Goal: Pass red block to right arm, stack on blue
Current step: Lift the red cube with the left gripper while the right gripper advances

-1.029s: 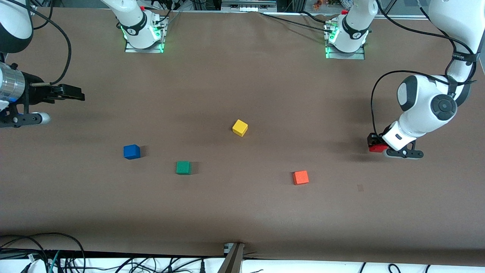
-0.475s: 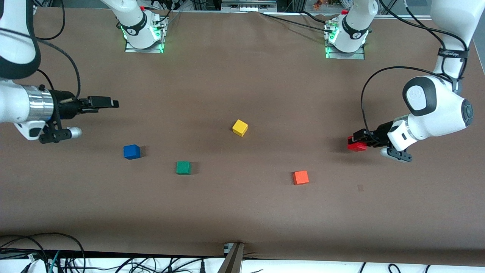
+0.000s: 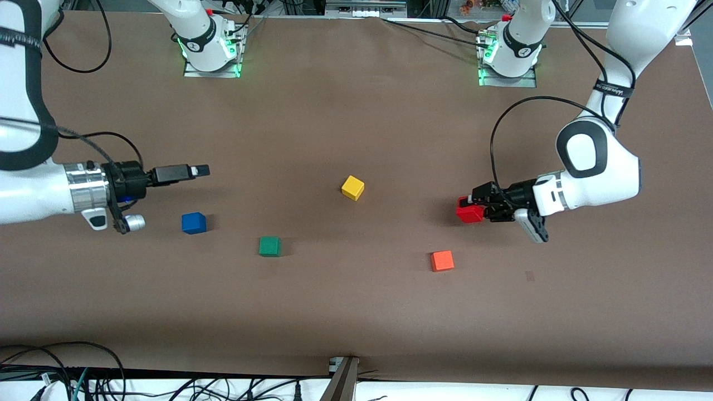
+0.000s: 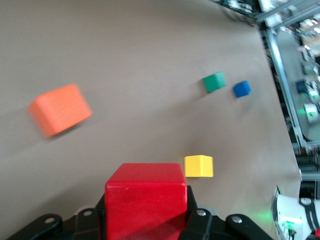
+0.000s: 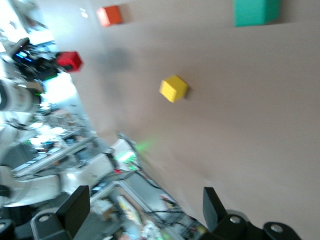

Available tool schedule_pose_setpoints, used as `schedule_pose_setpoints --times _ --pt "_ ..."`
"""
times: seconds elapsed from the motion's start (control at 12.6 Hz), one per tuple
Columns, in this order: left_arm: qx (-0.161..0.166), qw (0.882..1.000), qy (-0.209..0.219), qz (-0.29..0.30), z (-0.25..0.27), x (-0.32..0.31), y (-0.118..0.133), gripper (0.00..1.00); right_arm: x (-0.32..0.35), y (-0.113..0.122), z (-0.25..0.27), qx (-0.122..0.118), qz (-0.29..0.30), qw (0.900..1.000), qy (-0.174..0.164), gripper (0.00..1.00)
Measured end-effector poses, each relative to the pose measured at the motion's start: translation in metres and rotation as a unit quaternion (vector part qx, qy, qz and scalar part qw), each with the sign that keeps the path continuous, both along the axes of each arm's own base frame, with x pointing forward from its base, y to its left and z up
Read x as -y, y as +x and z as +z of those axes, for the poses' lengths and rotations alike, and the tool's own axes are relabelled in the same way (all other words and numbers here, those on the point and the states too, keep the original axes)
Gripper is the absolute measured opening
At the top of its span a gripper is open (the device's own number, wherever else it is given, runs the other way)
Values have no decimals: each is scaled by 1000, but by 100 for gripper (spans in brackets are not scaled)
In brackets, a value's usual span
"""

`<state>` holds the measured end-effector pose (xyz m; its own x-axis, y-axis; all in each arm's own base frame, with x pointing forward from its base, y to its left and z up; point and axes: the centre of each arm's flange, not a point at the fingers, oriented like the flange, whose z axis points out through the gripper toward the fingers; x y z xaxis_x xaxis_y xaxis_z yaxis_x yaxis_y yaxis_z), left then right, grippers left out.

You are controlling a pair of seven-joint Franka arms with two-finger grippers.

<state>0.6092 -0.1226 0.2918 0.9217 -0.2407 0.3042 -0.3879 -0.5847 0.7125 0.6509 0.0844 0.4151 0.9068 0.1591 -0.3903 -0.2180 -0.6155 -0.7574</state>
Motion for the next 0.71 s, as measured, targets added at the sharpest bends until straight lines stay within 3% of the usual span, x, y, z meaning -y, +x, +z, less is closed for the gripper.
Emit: schedule_pose_setpoints --times 0.16,0.32,0.47,0.71 --pt "40 998 -17 -44 15 32 2 56 -9 6 -24 -19 -31 998 49 100" --pt "108 989 -42 -87 36 58 7 56 -25 6 -50 -48 -63 990 116 100" --pt "182 973 -67 -121 59 79 16 56 -42 4 -80 -67 -81 980 169 100" --pt "255 948 -123 -146 76 124 14 56 -67 -1 -116 -84 -100 965 226 100"
